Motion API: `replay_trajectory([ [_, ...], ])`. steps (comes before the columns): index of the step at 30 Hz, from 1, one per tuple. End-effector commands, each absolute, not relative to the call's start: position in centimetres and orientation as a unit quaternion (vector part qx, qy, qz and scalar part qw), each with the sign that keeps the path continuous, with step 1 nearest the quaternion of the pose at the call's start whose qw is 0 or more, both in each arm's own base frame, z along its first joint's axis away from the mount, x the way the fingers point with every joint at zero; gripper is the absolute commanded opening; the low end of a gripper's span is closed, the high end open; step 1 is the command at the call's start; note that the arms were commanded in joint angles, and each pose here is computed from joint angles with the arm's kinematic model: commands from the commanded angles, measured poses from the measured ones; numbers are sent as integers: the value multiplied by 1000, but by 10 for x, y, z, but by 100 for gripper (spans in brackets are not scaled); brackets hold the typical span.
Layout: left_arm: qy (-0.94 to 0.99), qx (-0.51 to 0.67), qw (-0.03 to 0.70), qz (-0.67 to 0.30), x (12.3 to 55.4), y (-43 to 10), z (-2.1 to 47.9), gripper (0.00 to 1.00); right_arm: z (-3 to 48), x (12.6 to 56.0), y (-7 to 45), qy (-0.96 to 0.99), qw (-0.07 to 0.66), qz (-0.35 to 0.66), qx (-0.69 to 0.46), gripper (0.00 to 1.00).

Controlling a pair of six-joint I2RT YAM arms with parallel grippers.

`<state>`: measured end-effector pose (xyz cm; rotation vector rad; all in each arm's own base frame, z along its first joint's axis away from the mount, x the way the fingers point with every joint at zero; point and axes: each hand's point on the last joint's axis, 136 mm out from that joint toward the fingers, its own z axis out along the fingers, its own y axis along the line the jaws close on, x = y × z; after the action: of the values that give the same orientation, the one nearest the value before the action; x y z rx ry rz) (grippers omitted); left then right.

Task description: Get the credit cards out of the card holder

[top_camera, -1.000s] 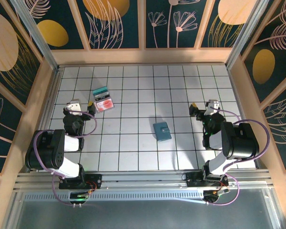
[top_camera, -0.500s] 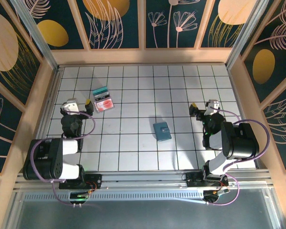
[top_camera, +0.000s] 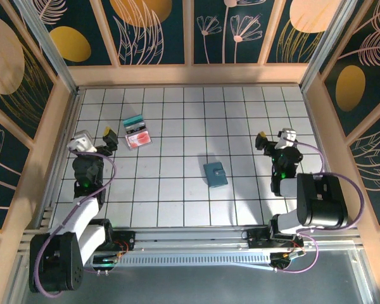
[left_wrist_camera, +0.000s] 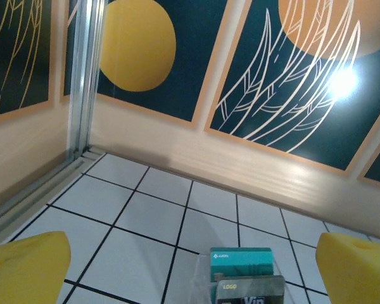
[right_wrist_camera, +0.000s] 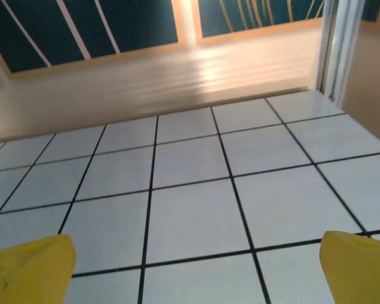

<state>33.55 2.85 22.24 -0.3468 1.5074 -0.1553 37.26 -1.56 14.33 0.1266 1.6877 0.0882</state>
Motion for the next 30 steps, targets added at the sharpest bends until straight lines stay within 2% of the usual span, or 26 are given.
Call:
replay_trajectory([
  [1, 693, -204, 683, -110, 338, 29, 224, 99, 168, 373, -28, 730, 676, 28, 96, 99],
  [8, 701, -221, 653, -182, 339, 8, 224, 99, 179, 372, -29, 749, 646, 47, 136, 99],
  [17, 757, -178, 593, -206, 340, -69, 208, 99, 176, 360, -31, 783, 588, 55, 197, 99],
  [30, 843, -50, 458, -278, 319, -238, 162, 99, 159, 344, -12, 827, 520, 29, 214, 99],
])
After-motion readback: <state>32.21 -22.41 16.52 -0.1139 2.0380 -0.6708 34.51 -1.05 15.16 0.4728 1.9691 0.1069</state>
